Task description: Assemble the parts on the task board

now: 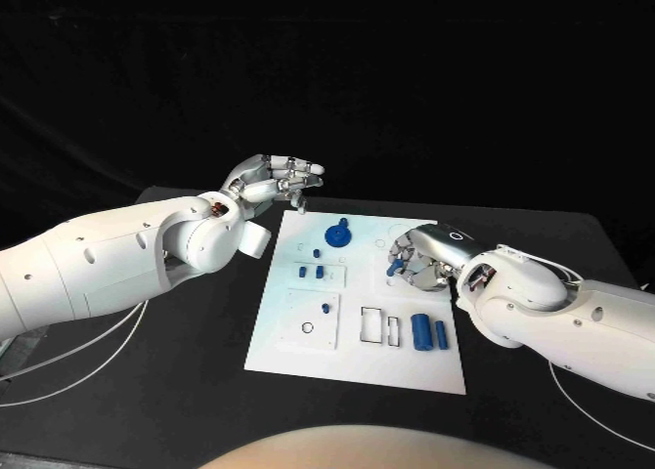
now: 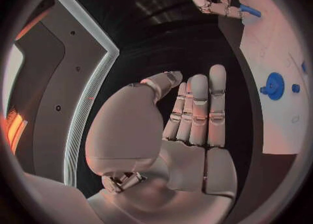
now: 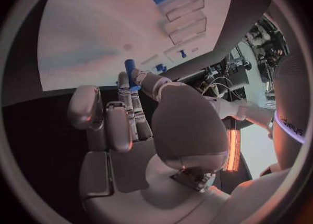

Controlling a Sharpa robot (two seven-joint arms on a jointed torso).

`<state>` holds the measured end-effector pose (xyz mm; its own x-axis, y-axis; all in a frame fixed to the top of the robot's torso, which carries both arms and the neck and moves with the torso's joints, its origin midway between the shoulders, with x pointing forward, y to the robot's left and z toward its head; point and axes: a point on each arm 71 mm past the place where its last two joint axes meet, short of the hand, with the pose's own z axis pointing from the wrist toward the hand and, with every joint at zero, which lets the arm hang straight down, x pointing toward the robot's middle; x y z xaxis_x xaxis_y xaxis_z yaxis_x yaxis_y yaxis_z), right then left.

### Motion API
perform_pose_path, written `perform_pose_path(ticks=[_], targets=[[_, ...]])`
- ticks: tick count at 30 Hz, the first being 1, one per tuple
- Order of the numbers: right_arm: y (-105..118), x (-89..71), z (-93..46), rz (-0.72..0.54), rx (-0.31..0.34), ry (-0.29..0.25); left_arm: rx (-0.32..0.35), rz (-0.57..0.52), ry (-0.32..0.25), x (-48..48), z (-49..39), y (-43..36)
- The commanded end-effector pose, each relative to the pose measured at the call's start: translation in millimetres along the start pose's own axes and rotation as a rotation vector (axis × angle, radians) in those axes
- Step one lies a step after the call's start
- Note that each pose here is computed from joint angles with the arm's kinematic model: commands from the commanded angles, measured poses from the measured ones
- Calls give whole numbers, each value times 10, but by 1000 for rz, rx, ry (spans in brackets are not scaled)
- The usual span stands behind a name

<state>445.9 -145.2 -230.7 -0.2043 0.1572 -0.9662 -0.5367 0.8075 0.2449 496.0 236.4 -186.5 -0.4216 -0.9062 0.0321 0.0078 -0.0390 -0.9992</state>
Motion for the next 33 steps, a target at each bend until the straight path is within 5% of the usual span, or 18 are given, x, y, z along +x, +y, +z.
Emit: perform_pose_path(ticks=[1,8,21,33], targets=[[91,-93,-28,14,-15,-49,5,-11,14,21,11,-6],[460,-112,-26,55,-106,-45,5,-12,16,34,25,1],[1249,284,85,129,-283,47,5,-15,22,70,56,13],[1358,604,178,117,-295,122,5,-18,27,95,72,17]])
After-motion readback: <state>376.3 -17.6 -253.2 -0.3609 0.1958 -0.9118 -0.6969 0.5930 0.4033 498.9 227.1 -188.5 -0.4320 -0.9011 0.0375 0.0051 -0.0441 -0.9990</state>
